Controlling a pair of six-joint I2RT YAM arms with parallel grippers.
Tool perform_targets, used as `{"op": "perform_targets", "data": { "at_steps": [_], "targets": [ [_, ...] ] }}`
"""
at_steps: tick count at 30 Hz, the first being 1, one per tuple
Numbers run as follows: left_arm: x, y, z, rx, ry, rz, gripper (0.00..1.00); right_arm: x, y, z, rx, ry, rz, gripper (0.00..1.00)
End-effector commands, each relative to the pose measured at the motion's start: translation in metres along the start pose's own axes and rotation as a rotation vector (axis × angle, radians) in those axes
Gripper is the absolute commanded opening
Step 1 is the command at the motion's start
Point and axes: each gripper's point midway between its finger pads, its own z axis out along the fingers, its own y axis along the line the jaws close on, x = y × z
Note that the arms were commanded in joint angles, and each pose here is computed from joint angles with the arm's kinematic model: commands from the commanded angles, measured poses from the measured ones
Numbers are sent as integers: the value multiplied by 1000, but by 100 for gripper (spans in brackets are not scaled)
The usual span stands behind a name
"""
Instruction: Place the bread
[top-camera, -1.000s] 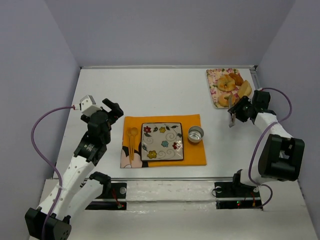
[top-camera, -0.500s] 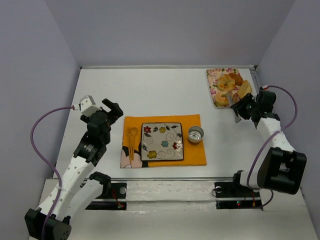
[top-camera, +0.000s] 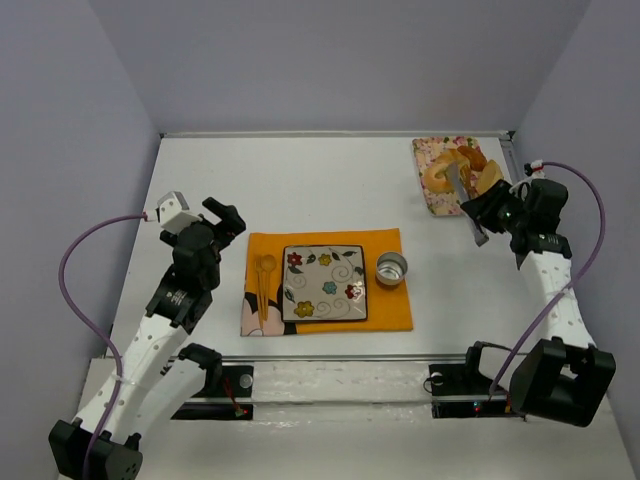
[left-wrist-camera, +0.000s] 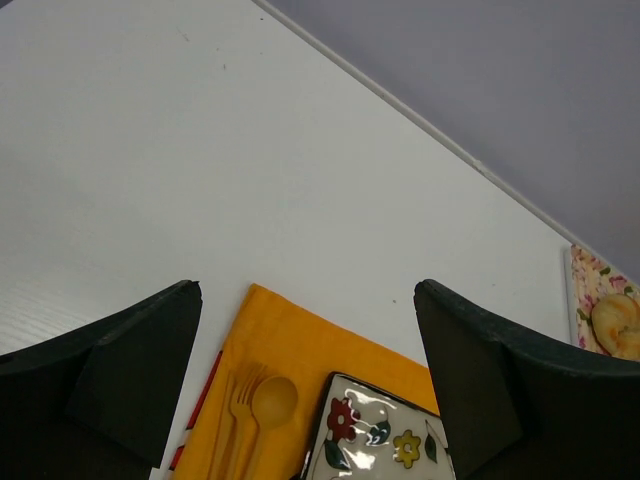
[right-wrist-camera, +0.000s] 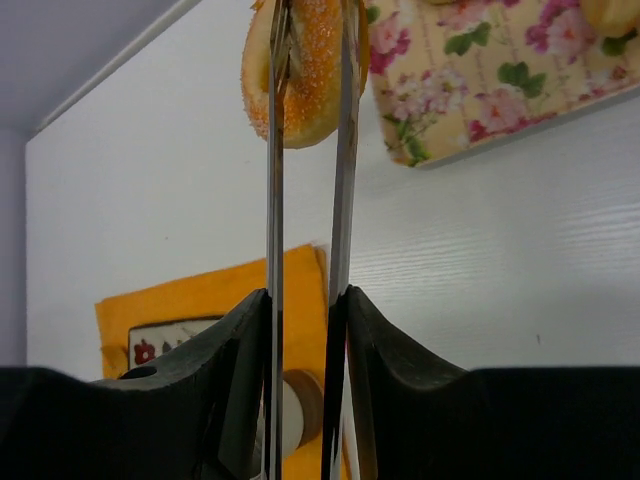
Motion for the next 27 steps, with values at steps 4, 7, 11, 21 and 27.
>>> {"op": "perform_targets", "data": {
  "at_steps": [4, 7, 11, 21, 27],
  "targets": [
    [-11, -8, 0, 25, -39, -42, 99, 29, 110, -54, -416, 94, -284, 7],
    [-9, -11, 1, 38, -32, -48, 99, 69, 130, -62, -499, 200, -368, 7],
    [-7, -13, 2, 45, -20, -44, 99, 121, 161, -74, -631, 342, -480, 7],
    [-3, -14, 4, 47, -8, -44, 99, 208, 178, -66, -691, 587, -637, 7],
    [0, -12, 6, 37, -1, -40, 99, 223, 174, -54, -648, 653, -639, 16]
  ]
}}
